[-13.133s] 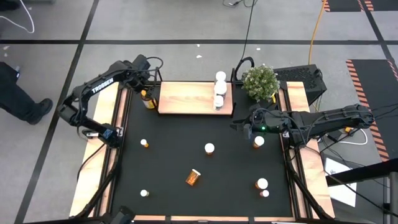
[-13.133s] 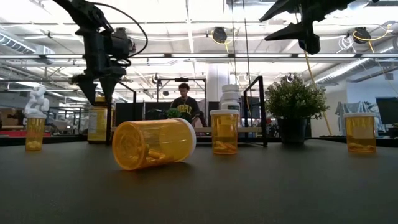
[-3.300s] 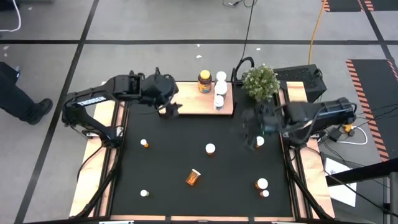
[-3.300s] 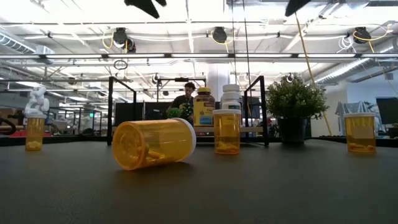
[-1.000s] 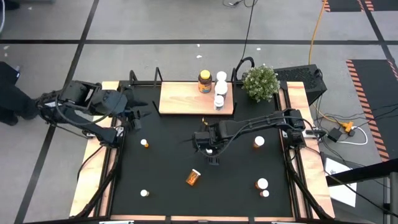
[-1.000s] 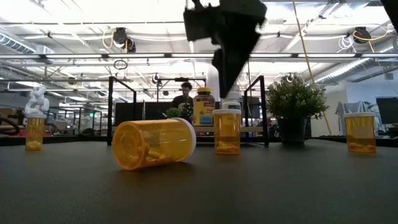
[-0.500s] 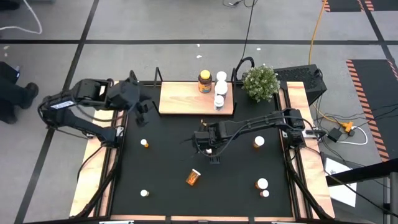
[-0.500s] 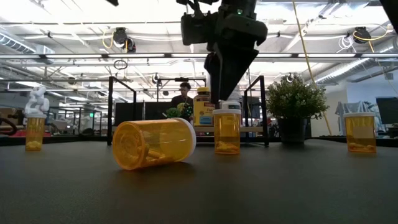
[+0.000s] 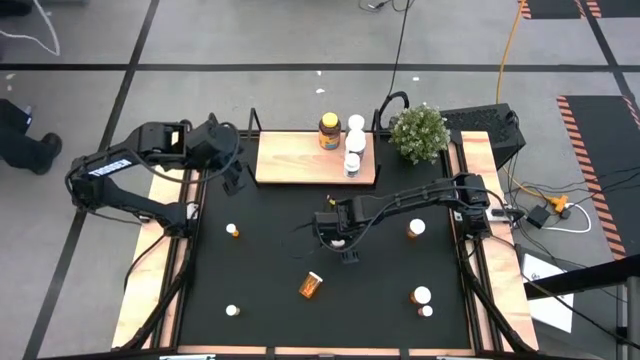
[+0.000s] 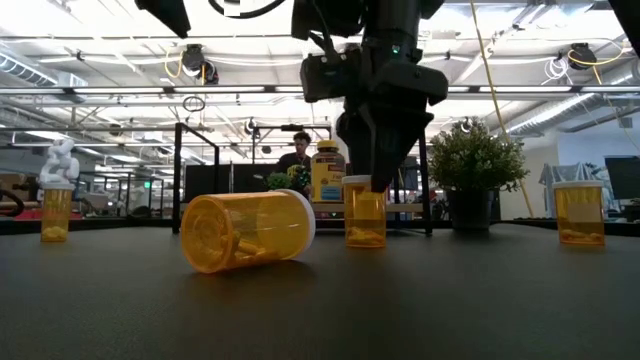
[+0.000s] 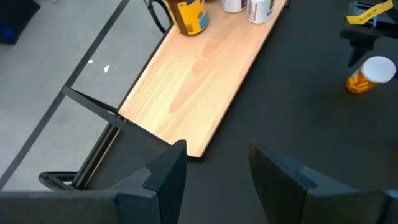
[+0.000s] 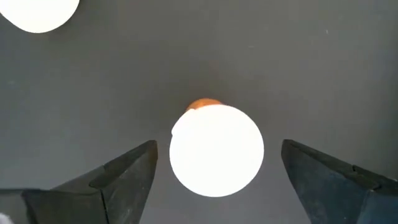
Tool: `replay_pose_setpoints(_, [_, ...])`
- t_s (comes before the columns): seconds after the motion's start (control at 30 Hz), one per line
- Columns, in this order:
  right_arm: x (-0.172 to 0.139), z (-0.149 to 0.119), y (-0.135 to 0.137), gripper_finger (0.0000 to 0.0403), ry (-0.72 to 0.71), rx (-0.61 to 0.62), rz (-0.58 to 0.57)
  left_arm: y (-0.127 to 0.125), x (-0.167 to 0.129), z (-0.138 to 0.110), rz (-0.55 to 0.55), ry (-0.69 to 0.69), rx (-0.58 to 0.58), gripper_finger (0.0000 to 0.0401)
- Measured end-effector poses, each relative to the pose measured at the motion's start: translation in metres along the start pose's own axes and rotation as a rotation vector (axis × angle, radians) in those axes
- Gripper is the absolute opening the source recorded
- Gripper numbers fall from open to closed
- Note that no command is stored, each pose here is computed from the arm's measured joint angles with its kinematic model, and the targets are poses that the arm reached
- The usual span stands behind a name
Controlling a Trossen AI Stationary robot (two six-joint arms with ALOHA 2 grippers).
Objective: Pick and place medicine bottles onto shelf by color
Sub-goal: Put the orange pill bottle on the shelf aligned with the other yellow pill bottles
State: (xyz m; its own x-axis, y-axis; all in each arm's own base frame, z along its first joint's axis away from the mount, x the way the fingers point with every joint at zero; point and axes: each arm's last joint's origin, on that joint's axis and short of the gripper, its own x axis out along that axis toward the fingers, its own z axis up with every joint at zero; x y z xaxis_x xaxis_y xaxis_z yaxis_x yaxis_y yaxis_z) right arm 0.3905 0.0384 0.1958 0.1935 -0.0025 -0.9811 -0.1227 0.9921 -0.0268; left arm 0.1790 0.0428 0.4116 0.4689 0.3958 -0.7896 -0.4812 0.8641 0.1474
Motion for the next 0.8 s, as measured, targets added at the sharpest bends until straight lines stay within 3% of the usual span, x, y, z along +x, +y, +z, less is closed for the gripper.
replay_pose_setpoints(0.13, [0.002, 0.000, 0.000, 0.0322, -0.011, -0.012, -0.002, 0.001, 0.000, 0.000, 0.003, 0.000, 0.003, 0.0172])
replay_pose_setpoints(0.5, [0.002, 0.001, -0.001, 0.0200, -0.015, -0.011, -0.001, 0.001, 0.000, 0.000, 0.002, -0.001, 0.007, 0.0172])
replay_pose_setpoints(0.8, [-0.028, -0.001, -0.014, 0.0218, -0.101, 0.041, 0.016, 0.001, 0.000, 0.000, 0.002, -0.001, 0.008, 0.0172])
